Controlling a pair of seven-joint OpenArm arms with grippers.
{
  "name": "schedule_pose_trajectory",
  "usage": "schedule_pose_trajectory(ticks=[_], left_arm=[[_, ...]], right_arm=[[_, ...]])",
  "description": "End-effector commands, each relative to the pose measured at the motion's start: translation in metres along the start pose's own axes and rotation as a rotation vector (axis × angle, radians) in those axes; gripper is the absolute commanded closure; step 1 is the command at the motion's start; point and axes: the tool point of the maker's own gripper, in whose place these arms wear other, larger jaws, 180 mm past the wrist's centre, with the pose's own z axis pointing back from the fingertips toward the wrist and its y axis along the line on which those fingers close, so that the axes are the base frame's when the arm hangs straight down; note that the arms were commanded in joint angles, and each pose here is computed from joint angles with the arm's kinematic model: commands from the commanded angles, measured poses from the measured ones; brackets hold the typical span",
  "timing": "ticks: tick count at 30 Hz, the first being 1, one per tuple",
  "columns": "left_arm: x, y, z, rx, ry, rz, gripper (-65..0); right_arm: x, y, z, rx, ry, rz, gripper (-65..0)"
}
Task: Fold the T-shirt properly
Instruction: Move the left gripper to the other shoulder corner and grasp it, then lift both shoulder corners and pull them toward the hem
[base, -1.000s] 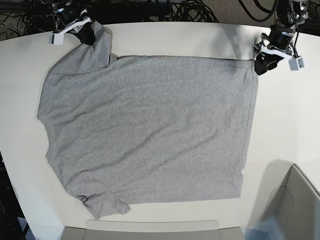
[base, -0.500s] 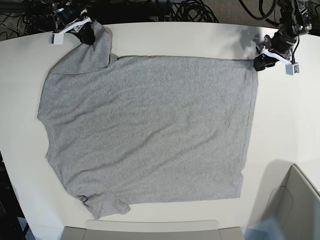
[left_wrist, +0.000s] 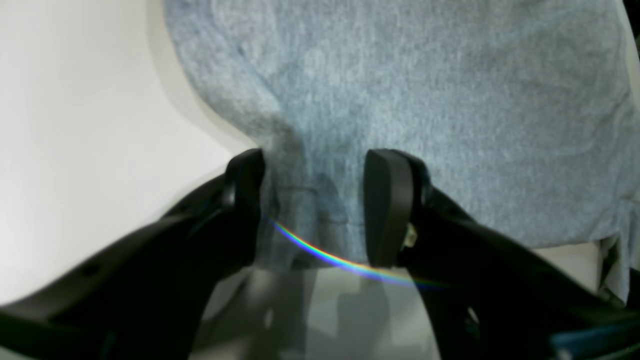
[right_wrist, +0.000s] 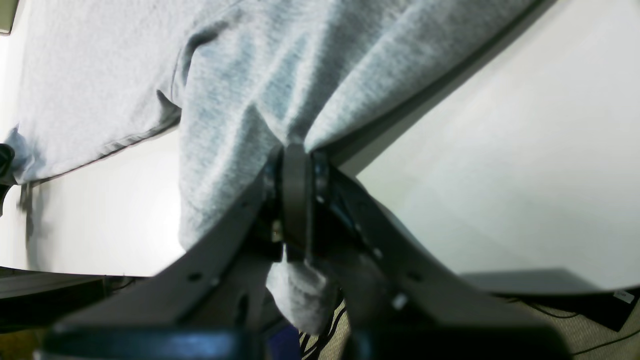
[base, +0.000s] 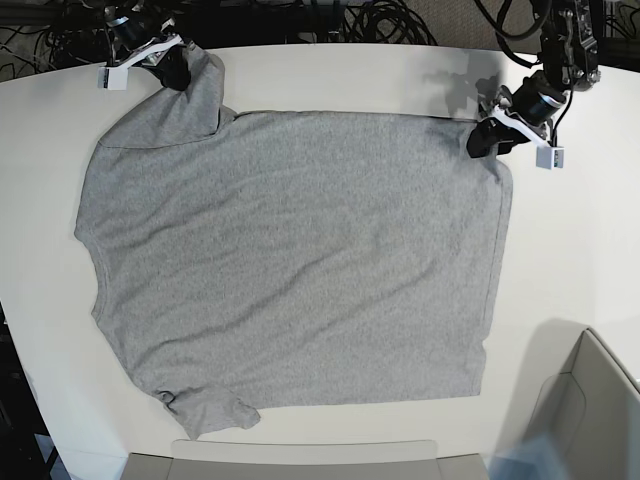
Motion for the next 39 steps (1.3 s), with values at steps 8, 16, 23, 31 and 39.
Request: schedule_pose_trajectory(ticks=[8,16,23,31,39], left_arm=[[-0.009,0.022,0.012,0.074,0.048,0.000,0.0],[-0.016,0.022,0.045,0.106,0.036,-0.037,0.0],[-0.016,0.034,0.081,0.173,0.018,-0.062,0.0],[-0.010,0.036,0.099,0.205,0.007,-0.087,0.0],[0.007,0.041,0.092,0.247,-0.042,-0.040,0.0]], right_arm=[[0.045,0.003,0.018,-0.029,-0.121,0.064,0.0],[0.073,0.005,0.040,-0.061,-0.201,0.117,0.0],[0.073,0.000,0.059,-0.083,-0.229,0.128,0.0],[0.088,0.006,0.060,-0.105,-0.288,0.249,0.0],[0.116,0.020,0.048,-0.128,-0.336,0.358,0.0]])
